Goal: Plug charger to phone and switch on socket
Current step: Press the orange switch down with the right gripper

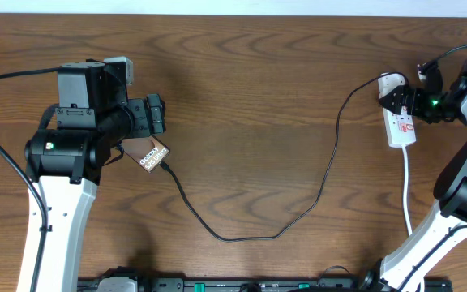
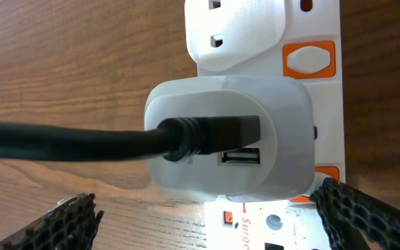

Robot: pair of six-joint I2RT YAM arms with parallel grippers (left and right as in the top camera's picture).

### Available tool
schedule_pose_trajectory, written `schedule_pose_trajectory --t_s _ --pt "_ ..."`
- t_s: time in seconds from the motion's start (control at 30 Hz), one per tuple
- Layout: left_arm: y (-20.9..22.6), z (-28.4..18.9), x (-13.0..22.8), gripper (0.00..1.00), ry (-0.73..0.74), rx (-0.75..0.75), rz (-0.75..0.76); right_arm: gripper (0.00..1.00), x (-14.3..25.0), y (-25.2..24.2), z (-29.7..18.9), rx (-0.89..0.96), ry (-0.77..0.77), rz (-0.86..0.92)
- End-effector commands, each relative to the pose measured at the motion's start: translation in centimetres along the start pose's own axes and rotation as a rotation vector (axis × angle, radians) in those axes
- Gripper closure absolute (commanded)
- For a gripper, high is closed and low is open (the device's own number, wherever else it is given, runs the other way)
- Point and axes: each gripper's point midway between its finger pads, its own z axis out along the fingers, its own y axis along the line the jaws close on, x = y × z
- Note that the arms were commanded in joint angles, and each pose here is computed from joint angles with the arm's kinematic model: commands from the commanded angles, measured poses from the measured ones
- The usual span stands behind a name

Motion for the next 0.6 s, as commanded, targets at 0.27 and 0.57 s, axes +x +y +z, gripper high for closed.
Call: schedule_pose_trajectory --t_s 0.27,0.57 --pt "-0.2 -0.2 -0.1 0.09 -0.007 0.009 0.016 0.01 1.7 6.0 3.5 -0.236 0.057 -0.001" --pt "-0.2 -0.2 -0.1 0.09 -0.007 0.009 0.016 0.01 1.9 6.1 3.5 -0.24 0.065 0.014"
